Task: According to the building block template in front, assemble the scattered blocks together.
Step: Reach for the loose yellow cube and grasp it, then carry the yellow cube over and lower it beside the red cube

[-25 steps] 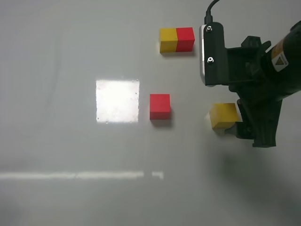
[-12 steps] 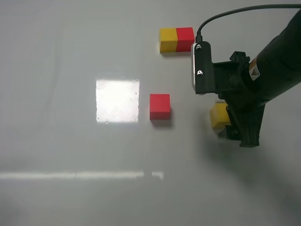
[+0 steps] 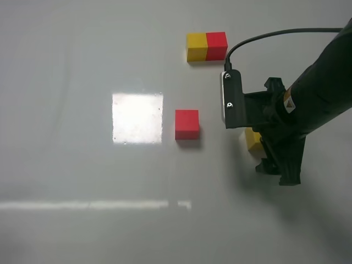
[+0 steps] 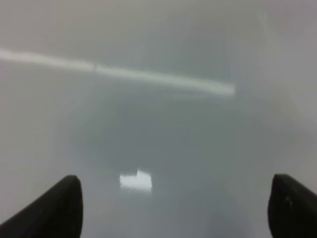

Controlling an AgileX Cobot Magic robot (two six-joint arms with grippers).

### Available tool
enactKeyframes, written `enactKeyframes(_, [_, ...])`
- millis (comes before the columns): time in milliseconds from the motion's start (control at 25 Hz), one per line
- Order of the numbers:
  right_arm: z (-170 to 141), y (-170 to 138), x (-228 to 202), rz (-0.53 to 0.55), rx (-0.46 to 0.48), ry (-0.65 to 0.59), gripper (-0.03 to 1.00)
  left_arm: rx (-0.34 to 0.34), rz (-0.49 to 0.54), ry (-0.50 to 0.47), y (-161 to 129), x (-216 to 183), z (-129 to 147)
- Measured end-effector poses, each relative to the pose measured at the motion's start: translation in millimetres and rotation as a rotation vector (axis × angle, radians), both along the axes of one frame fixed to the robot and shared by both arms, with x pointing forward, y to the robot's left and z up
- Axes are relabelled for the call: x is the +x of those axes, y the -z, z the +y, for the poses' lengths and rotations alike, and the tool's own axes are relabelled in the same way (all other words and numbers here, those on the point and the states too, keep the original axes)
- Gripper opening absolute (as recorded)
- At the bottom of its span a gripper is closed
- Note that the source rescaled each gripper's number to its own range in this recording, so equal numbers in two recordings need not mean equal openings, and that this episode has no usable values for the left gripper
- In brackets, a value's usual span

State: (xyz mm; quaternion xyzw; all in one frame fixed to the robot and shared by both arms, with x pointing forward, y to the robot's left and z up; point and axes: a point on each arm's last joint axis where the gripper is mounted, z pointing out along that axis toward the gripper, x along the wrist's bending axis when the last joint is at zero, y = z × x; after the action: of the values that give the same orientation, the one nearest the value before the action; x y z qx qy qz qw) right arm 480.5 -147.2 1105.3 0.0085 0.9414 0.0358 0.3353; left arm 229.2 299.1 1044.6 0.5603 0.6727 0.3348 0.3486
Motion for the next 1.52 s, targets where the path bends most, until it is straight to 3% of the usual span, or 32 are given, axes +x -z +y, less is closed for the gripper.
enactKeyframes(120, [-1, 1, 0, -0.007, -0.012, 0.001, 0.43, 0.000, 0.000, 0.000, 0, 0, 0])
enactKeyframes(200, [-2, -1, 1, -0.026, -0.031, -0.004, 0.03, 0.000, 0.000, 0.000, 0, 0, 0])
enactKeyframes(240, [-2, -1, 2, -0.034, -0.033, -0.003, 0.00, 0.000, 0.000, 0.000, 0, 0, 0])
enactKeyframes(560, [-1, -25, -12, -0.089, -0.049, 0.007, 0.00, 0.000, 0.000, 0.000, 0, 0, 0])
enactKeyframes(800, [31, -85, -45, -0.160, 0.080, -0.011, 0.00, 0.000, 0.000, 0.000, 0, 0, 0])
enactKeyframes(920, [52, -98, -51, -0.168, 0.102, -0.027, 0.00, 0.000, 0.000, 0.000, 0, 0, 0])
enactKeyframes(1240, [112, -83, -24, -0.123, 0.089, -0.020, 0.00, 0.000, 0.000, 0.000, 0, 0, 0])
enactKeyframes(1520, [144, -69, -12, -0.071, 0.108, -0.035, 0.00, 0.000, 0.000, 0.000, 0, 0, 0])
